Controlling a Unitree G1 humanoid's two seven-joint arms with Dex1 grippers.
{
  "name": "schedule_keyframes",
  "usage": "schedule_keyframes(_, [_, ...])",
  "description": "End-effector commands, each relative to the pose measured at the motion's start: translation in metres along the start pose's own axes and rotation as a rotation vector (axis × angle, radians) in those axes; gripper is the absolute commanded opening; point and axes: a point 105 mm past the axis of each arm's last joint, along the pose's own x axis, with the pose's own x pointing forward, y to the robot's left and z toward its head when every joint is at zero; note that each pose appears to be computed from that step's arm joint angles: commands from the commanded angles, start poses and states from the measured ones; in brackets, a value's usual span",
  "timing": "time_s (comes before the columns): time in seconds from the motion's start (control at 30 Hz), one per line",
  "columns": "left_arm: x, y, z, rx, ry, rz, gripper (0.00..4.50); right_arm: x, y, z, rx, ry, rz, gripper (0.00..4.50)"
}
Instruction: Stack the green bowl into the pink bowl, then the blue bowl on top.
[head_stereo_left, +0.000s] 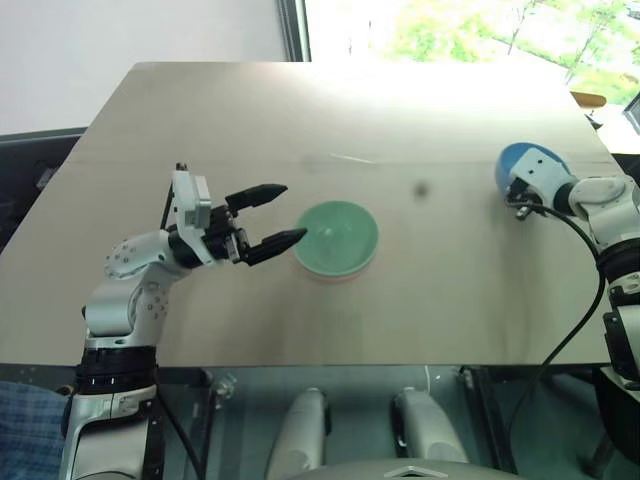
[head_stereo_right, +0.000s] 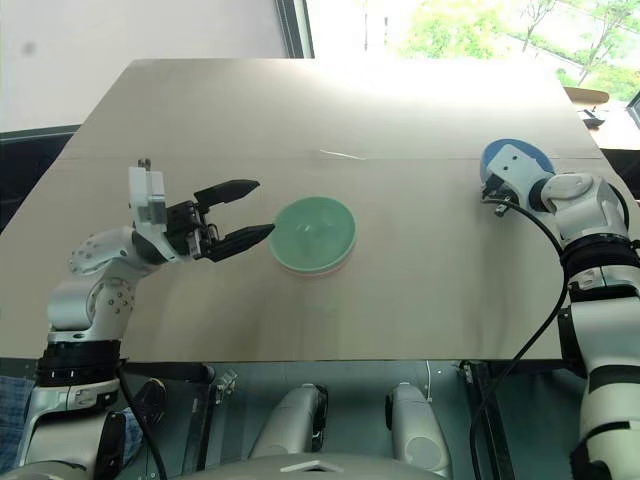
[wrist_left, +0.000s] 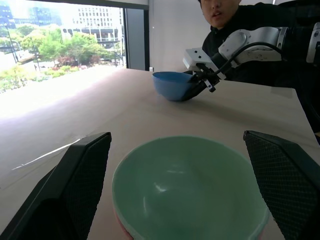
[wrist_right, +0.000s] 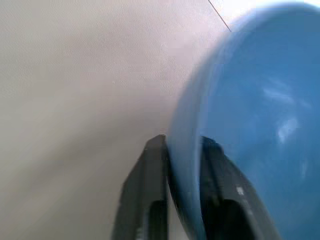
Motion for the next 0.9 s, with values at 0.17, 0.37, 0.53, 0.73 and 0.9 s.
schedule_keyframes(0.17, [-0.005,0.001,0.012,0.064,-0.002,0.009,4.5,-0.011,-0.01,0.047,-0.078,-0.17,-0.014,0.02])
schedule_keyframes(0.37, [-0.012,0.004,0.009,0.06,0.012,0.037,4.5,-0.036,0.014,0.119,-0.291,-0.365,0.06,0.02])
schedule_keyframes(0.53, [-0.025,0.009,0.004,0.063,0.051,0.079,4.5,-0.062,0.061,0.17,-0.453,-0.512,0.163,0.02])
schedule_keyframes(0.73, [-0.049,0.013,-0.004,0.066,0.125,0.135,4.5,-0.085,0.13,0.199,-0.65,-0.628,0.327,0.02])
schedule_keyframes(0.9, [-0.061,0.012,-0.009,0.061,0.166,0.154,4.5,-0.097,0.172,0.208,-0.749,-0.689,0.406,0.02])
